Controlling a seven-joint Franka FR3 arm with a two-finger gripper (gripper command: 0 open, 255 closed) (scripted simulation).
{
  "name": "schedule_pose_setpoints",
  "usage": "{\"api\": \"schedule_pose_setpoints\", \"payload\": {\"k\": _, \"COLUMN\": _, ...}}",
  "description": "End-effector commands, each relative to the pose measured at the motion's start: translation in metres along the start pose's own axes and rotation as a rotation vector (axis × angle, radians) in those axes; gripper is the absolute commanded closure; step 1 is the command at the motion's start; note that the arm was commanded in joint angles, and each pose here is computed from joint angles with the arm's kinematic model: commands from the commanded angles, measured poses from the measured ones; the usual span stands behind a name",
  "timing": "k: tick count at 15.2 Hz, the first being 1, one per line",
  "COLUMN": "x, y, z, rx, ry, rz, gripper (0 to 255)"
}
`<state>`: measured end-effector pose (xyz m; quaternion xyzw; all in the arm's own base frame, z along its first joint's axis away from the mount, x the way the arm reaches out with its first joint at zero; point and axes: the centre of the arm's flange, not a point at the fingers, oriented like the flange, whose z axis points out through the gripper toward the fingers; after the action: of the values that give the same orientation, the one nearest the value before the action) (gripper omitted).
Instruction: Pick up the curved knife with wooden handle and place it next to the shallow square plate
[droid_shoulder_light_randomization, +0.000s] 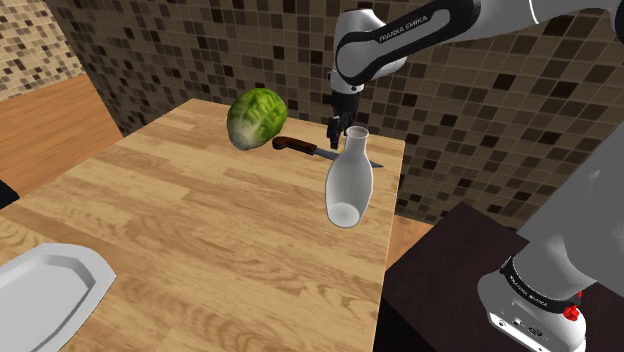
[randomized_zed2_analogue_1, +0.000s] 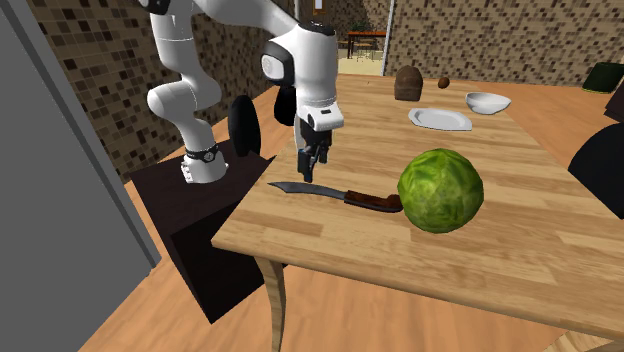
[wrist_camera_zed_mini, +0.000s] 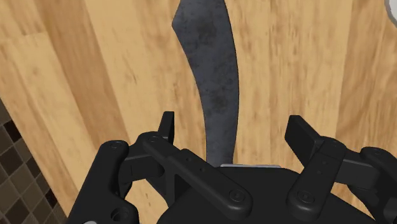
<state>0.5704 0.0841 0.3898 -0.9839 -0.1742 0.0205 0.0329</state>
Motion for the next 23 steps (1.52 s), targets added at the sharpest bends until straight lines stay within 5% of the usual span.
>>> {"api": "schedule_pose_setpoints", "payload": {"k": 1, "x": 0.025, "y": 0.000, "z": 0.011, "rx": -0.007, "ry": 0.007, "rz": -0.022, "gripper": 0}}
{"api": "schedule_pose_setpoints", "payload": {"k": 11, "x": 0.046, "y": -0.001, "z": 0.060, "rx": -0.013, "ry": 0.013, "rz": -0.041, "gripper": 0}}
{"api": "schedule_pose_setpoints", "payload": {"k": 18, "x": 0.046, "y": -0.001, "z": 0.060, "rx": -0.013, "ry": 0.013, "rz": -0.041, "gripper": 0}}
{"api": "schedule_pose_setpoints", "payload": {"k": 19, "x": 0.046, "y": -0.001, "z": 0.060, "rx": -0.013, "ry": 0.013, "rz": -0.041, "gripper": 255}}
{"api": "schedule_pose_setpoints", "payload": {"k": 23, "x": 0.046, "y": -0.001, "z": 0.060, "rx": -0.013, "ry": 0.013, "rz": -0.041, "gripper": 255}}
